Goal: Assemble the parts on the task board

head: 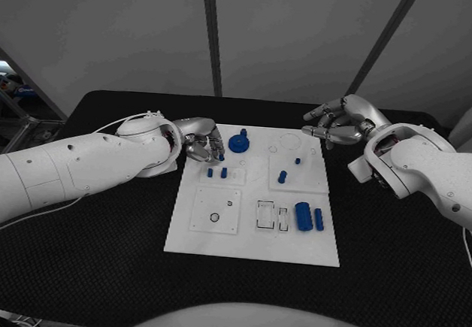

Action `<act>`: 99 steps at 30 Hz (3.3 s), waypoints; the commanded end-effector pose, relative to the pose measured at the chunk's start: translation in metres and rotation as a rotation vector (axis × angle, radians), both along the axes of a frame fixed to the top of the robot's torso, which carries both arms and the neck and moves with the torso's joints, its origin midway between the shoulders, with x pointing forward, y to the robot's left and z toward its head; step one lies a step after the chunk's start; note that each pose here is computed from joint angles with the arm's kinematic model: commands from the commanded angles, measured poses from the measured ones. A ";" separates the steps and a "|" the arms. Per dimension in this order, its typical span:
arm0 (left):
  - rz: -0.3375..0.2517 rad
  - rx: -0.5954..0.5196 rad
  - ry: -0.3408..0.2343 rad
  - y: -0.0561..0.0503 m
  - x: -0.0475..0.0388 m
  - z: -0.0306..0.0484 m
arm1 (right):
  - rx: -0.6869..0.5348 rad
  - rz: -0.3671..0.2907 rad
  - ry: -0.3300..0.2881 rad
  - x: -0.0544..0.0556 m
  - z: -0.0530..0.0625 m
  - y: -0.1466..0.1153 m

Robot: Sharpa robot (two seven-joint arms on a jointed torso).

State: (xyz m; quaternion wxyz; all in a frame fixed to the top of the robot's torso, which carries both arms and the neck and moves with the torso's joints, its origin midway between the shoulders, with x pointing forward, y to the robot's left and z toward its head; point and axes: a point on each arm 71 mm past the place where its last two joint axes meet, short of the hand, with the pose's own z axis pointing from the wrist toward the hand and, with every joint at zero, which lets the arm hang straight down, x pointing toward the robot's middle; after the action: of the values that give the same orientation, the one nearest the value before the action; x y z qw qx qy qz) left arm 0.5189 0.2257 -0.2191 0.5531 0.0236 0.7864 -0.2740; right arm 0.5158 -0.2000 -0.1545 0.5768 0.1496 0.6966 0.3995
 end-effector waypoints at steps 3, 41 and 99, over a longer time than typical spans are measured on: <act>0.010 -0.011 -0.016 0.005 -0.0002 0.0028 | -0.108 0.030 -0.020 0.001 -0.002 -0.001; 0.296 -1.135 0.108 0.062 -0.0341 0.0504 | -0.696 0.170 -0.314 -0.012 -0.035 0.031; 0.314 -1.158 0.130 0.064 -0.0330 0.0484 | -0.669 0.159 -0.328 -0.015 -0.054 0.049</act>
State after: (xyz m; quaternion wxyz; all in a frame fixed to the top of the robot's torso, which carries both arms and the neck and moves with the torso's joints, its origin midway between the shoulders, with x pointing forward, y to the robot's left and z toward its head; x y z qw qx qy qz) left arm 0.4856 0.2900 -0.1720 0.4629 -0.4155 0.5374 -0.5695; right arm 0.5020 -0.1530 -0.2120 0.6510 -0.1702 0.7103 0.2068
